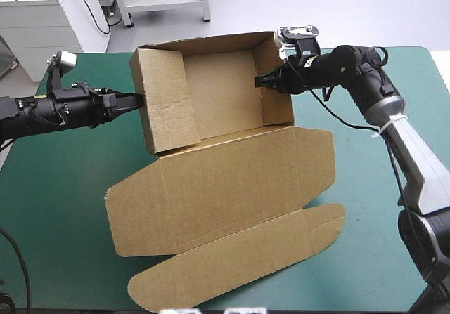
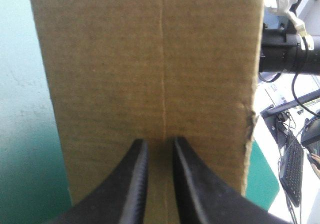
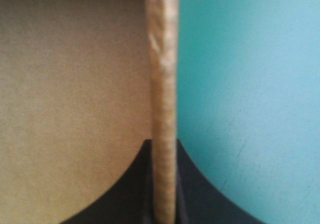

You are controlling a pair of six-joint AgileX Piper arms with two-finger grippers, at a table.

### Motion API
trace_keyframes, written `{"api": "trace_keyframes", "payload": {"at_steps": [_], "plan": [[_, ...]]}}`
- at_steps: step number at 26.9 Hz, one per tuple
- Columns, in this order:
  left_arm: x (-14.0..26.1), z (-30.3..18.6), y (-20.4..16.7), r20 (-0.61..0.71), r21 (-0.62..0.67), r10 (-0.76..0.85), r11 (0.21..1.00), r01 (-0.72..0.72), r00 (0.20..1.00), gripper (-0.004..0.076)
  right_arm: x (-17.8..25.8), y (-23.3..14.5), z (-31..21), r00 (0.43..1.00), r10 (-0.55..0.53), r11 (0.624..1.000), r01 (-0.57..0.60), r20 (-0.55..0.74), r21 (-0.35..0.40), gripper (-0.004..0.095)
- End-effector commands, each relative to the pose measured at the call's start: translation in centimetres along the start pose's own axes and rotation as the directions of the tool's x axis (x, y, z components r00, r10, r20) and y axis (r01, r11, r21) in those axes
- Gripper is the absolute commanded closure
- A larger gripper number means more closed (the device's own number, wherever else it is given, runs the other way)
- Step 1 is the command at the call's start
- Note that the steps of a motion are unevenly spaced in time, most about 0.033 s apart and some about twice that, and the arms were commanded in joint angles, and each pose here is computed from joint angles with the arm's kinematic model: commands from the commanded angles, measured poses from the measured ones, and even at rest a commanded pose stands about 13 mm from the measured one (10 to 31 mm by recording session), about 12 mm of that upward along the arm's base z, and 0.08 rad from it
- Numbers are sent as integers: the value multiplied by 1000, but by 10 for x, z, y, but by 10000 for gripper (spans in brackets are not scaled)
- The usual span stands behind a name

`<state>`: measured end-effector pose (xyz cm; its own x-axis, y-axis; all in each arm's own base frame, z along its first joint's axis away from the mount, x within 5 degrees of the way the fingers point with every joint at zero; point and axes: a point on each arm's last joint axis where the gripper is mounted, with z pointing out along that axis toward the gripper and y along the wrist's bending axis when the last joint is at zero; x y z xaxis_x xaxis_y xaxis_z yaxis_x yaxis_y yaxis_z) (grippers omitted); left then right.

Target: Fold the box

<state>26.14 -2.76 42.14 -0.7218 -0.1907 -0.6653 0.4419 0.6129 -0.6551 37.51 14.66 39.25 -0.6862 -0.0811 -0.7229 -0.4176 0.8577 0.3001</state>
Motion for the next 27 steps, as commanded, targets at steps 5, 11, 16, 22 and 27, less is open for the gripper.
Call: {"api": "trace_keyframes", "payload": {"at_steps": [5, 11, 16, 22, 27], "plan": [[-1, -9, -25, 12, 101, 10, 995, -11, 1000, 340, -15, 10, -19, 992, 14, 1000, -11, 121, -25, 922], [3, -4, -27, -25, 90, -3, 996, 6, 1000, 330, -14, 7, -12, 994, 6, 1000, -5, 106, -8, 921], [18, 13, -24, -169, -75, 12, 997, -25, 986, 330, -12, 10, -10, 995, -28, 1000, 27, 99, 9, 921], [24, 26, -26, -193, -177, 4, 983, -39, 981, 331, -6, 31, -3, 988, -140, 990, 138, 65, 42, 921], [28, 34, -22, -196, -340, -33, 940, -37, 980, 334, 0, 53, 1, 981, -186, 982, 184, 58, 43, 921]]}}
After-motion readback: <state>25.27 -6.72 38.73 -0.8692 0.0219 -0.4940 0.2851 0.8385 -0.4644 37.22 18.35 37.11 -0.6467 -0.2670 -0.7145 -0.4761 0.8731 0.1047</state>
